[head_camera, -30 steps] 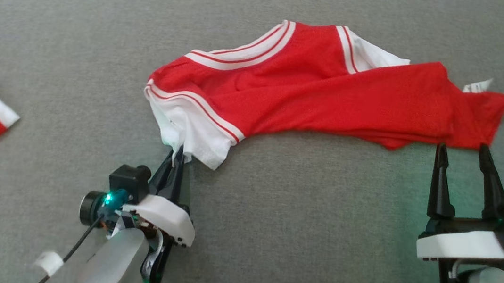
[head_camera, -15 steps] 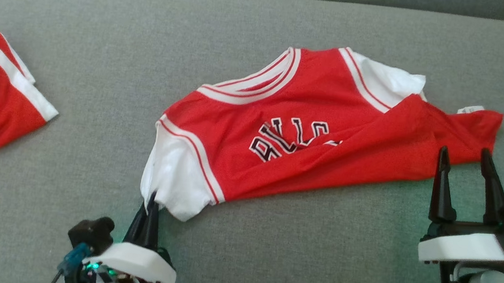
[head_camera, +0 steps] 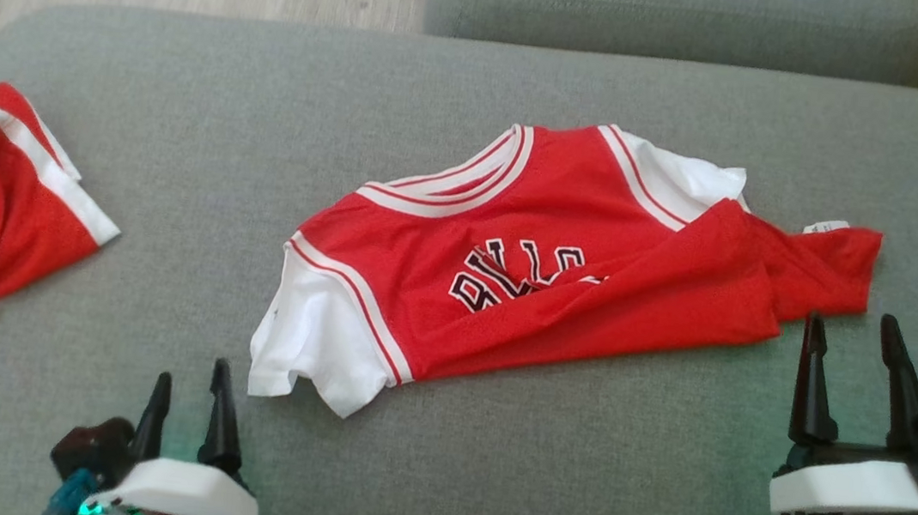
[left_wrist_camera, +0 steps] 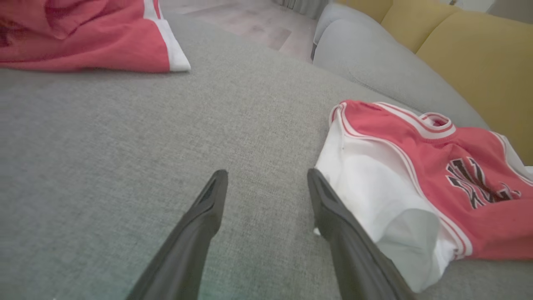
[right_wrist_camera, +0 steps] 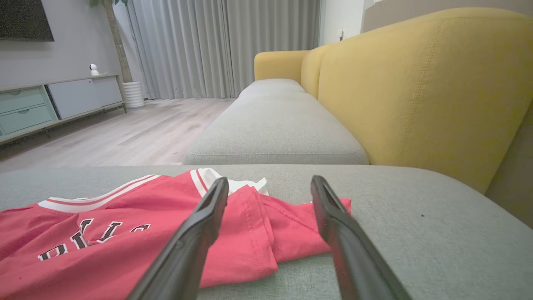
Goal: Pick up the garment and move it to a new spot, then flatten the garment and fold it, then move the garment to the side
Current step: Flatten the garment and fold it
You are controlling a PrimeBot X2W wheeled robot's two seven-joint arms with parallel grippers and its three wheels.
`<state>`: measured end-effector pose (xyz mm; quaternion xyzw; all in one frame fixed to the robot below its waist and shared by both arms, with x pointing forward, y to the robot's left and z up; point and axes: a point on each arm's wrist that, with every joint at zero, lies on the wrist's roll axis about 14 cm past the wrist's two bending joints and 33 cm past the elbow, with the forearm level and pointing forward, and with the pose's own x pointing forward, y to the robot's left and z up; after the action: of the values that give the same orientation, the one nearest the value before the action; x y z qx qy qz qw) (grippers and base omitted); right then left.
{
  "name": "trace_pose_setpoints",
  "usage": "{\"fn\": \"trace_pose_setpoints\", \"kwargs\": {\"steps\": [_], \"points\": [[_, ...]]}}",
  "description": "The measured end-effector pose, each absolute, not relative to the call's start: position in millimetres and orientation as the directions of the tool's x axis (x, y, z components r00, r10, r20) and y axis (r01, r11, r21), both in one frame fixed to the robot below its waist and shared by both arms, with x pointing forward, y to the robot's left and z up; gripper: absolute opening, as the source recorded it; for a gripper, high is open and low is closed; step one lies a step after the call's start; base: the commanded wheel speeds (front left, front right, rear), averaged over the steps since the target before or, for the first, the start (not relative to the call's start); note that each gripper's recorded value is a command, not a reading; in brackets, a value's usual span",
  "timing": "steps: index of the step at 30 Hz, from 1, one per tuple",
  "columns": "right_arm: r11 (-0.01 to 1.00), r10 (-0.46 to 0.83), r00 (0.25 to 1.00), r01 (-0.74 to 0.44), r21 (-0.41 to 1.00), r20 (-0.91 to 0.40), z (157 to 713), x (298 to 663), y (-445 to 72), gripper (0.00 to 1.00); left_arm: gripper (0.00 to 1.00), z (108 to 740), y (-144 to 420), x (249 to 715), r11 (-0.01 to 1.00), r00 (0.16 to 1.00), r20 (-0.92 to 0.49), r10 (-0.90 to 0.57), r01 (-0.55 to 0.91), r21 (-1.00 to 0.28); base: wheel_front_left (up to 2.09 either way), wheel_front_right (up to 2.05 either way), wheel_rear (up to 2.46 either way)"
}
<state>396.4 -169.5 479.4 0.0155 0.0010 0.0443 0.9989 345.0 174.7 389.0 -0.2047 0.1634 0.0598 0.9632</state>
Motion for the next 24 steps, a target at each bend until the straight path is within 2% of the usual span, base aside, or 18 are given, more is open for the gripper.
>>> {"fn": "trace_pose_setpoints", "kwargs": {"steps": [4, 10, 24], "points": [[0.996, 0.084, 0.996, -0.085, 0.028, 0.007, 483, 388, -171, 1.0, 1.0, 403, 184, 340, 0.922, 0.954, -0.291, 0.072, -0.175, -0.346, 0.0, 0.0, 0.0], [0.996, 0.083, 0.996, -0.083, 0.025, 0.013, 486, 374, -173, 1.0, 1.0, 425, 173, 336, 0.944, 0.977, -0.21, 0.03, -0.097, -0.316, 0.0, 0.0, 0.0], [0.992, 0.119, 0.993, -0.12, 0.034, 0.022, 489, 365, -160, 1.0, 1.0, 432, 147, 324, 0.948, 0.983, -0.179, -0.042, -0.018, -0.317, 0.0, 0.0, 0.0]]}}
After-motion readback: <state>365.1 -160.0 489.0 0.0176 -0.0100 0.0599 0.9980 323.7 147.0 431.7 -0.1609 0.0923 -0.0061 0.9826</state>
